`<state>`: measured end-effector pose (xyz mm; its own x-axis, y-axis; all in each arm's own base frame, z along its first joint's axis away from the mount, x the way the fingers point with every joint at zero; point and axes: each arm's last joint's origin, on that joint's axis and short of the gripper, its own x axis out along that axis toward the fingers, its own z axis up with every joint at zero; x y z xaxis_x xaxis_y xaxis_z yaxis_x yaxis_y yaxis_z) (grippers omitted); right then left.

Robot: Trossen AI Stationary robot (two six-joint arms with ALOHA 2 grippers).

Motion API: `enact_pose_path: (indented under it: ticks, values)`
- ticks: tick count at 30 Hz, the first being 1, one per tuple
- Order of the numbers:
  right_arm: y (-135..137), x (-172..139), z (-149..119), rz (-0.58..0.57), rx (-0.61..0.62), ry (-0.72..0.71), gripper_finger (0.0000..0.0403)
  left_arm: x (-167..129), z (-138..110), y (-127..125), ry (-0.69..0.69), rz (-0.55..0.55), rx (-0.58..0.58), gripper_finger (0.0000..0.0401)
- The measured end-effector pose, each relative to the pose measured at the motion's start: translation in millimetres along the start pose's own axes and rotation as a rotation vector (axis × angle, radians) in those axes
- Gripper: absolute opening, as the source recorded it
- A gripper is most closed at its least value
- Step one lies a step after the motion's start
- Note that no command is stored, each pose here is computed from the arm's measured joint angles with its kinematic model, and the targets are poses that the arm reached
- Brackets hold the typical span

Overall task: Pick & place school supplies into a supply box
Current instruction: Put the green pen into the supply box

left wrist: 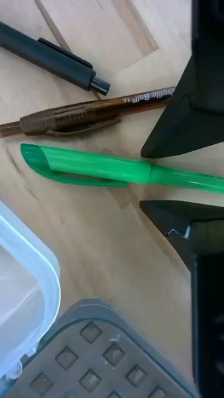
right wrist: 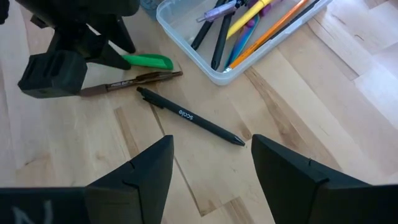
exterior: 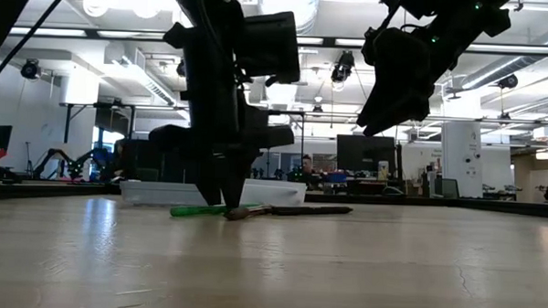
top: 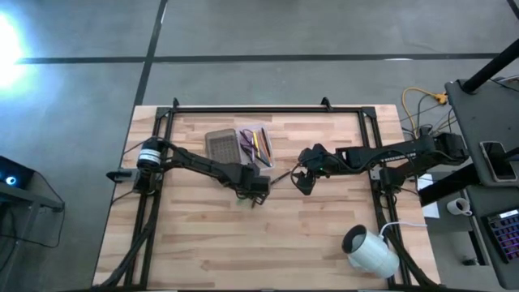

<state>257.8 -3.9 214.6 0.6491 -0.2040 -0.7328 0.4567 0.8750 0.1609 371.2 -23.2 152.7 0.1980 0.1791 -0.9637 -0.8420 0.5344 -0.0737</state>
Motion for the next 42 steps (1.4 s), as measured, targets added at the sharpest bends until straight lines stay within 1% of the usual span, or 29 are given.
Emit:
enact_pose_path:
  ticks: [3,7,8,13,16,19,21,24,26,28,30,32,35,39,42]
  values:
    - [0.0,0.0,0.0,0.000,0.000,0.000,0.0208,0.0,-0.5,0.7,0.006,0.003,0.001,0.0080]
    - [0.0,0.0,0.0,0.000,0.018,0.000,0.0208,-0.5,0.2,-0.3,0.002,-0.005,0.011,0.0023]
    - [0.0,0.0,-0.1,0.001,0.023,0.000,0.0208,-0.5,0.2,-0.4,0.001,-0.006,0.011,0.0016]
    - [-0.1,0.0,-0.1,0.001,0.062,0.001,0.0208,-3.3,0.9,-1.3,0.030,-0.042,0.007,0.0019]
    - [-0.6,-0.7,0.5,-0.001,0.127,-0.004,0.0208,-18.2,2.7,-4.2,0.046,-0.104,-0.008,0.0015]
    - [-2.2,-2.1,1.7,-0.041,0.200,-0.035,0.0208,-50.2,10.4,-3.7,-0.040,-0.184,-0.057,0.0013]
    - [-3.4,-3.3,2.6,-0.073,0.239,-0.063,0.0208,-69.4,17.5,3.4,-0.125,-0.206,-0.108,0.0013]
    - [-4.5,-3.8,3.3,-0.106,0.306,-0.092,0.0208,-90.3,33.6,23.9,-0.239,-0.216,-0.198,0.0013]
    - [-4.9,-3.9,3.6,-0.118,0.353,-0.106,0.0207,-100.7,49.1,38.7,-0.299,-0.251,-0.253,0.0013]
    - [-4.7,-3.9,4.1,-0.114,0.372,-0.112,0.0207,-105.7,65.6,53.5,-0.359,-0.294,-0.293,0.0013]
    - [-4.7,-4.0,4.2,-0.113,0.374,-0.113,0.0207,-102.5,80.7,67.3,-0.397,-0.327,-0.333,0.0013]
    - [-4.4,-4.1,4.0,-0.112,0.374,-0.112,0.0207,-93.2,91.9,80.9,-0.415,-0.319,-0.383,0.0014]
    - [-3.8,-4.3,3.8,-0.108,0.373,-0.110,0.0207,-77.7,103.9,97.4,-0.415,-0.336,-0.462,0.0017]
    - [-3.8,-4.3,3.7,-0.107,0.386,-0.110,0.0207,-50.1,106.2,109.6,-0.388,-0.338,-0.556,0.0018]
    - [-3.9,-4.3,3.8,-0.109,0.391,-0.112,0.0205,-38.5,106.4,111.9,-0.389,-0.363,-0.604,0.0019]
